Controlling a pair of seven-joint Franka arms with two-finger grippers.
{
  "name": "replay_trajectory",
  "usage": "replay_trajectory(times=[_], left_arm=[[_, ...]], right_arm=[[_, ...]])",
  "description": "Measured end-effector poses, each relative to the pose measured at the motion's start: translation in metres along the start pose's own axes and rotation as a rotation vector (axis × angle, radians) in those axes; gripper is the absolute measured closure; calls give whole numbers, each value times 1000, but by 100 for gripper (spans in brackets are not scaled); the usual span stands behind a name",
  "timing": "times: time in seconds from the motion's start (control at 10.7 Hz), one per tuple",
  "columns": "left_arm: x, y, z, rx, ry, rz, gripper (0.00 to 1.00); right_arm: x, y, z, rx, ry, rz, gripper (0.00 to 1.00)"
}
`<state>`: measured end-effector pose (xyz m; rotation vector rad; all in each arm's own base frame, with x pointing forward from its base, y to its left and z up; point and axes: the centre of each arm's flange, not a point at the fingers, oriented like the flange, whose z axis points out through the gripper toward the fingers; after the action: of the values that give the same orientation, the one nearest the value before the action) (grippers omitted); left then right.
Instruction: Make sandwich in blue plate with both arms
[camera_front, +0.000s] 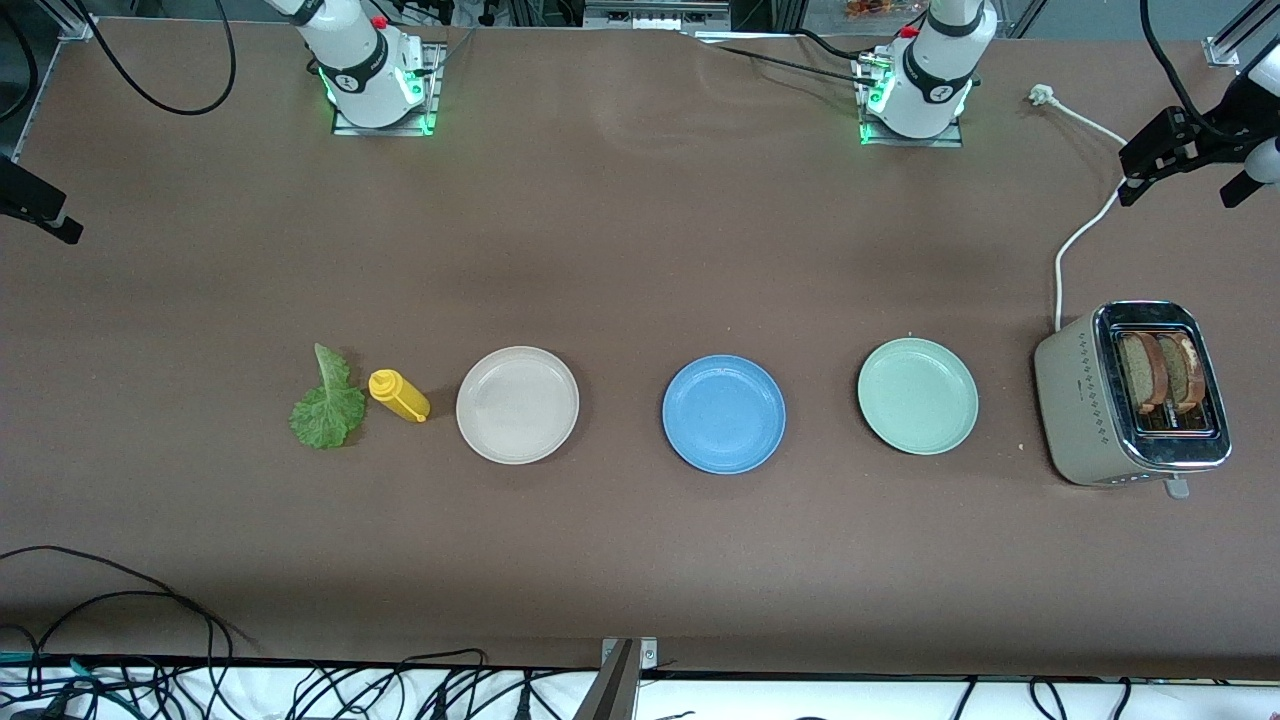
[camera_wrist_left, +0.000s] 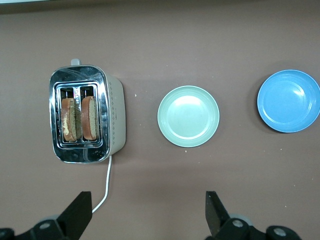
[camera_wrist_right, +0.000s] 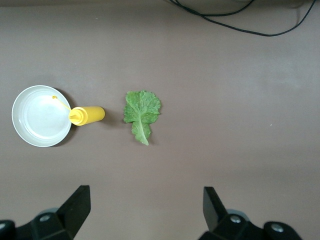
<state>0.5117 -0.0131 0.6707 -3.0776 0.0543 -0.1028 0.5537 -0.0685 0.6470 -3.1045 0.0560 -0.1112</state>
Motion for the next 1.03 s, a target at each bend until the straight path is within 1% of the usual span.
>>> replay_trajectory(times=[0.47, 0.66, 0.94, 1.03], left_arm=[[0, -1, 0, 0, -2, -1, 0], [0, 0, 1, -12, -4, -2, 0], [-1, -1, 1, -14, -8, -4, 0], [-1, -3, 1, -14, -9, -9, 0]], right_arm=[[0, 0, 0, 0, 0, 1, 0], [0, 0, 0, 0, 1, 1, 0], [1, 2, -2, -2, 15, 3, 0], [0, 2, -1, 0, 2, 3, 0]])
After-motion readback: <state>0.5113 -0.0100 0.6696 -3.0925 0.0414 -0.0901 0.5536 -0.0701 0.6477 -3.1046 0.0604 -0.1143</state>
